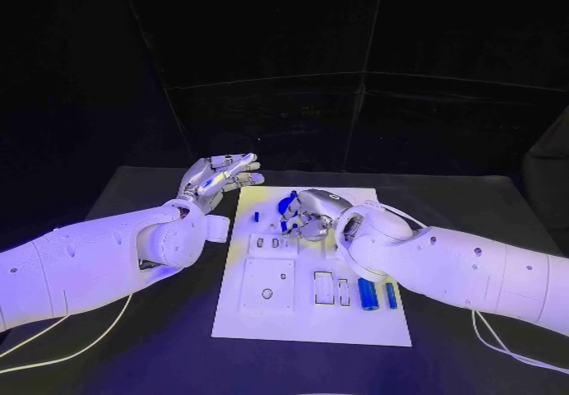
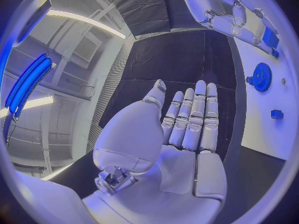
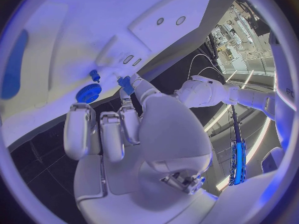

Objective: Assemble the parts on the task board

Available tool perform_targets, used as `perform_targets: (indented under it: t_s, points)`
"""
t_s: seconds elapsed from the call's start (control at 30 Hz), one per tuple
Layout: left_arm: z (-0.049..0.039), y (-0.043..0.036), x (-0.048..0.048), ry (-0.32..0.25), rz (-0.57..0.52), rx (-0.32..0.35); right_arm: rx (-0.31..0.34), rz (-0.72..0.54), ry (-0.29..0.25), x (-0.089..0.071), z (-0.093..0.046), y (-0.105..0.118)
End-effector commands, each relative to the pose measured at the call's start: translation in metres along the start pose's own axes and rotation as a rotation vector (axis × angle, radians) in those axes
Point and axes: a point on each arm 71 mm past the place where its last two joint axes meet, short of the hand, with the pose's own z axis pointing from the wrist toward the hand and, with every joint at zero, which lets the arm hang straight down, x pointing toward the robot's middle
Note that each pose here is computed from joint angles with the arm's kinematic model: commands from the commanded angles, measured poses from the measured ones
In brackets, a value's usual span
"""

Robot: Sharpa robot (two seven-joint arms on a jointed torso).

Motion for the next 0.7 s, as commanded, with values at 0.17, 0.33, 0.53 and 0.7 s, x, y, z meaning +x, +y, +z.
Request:
perform_targets:
  t_s: [0.17,0.33,0.53,0.7]
  points:
    - [0.0014,-0.0013,0.0032,0.016,-0.016,0.004,0.002,-0.057,0.032,0.009,0.005,0.002]
    - [0.0016,-0.0015,0.0032,0.017,-0.016,0.004,0.007,-0.061,0.051,0.013,0.007,0.002]
    - [0.0020,-0.0014,0.0036,0.019,-0.017,0.004,0.012,-0.071,0.077,0.017,0.008,0.003]
    - [0.0022,-0.0012,0.0040,0.021,-0.018,0.003,0.013,-0.076,0.089,0.020,0.010,0.004]
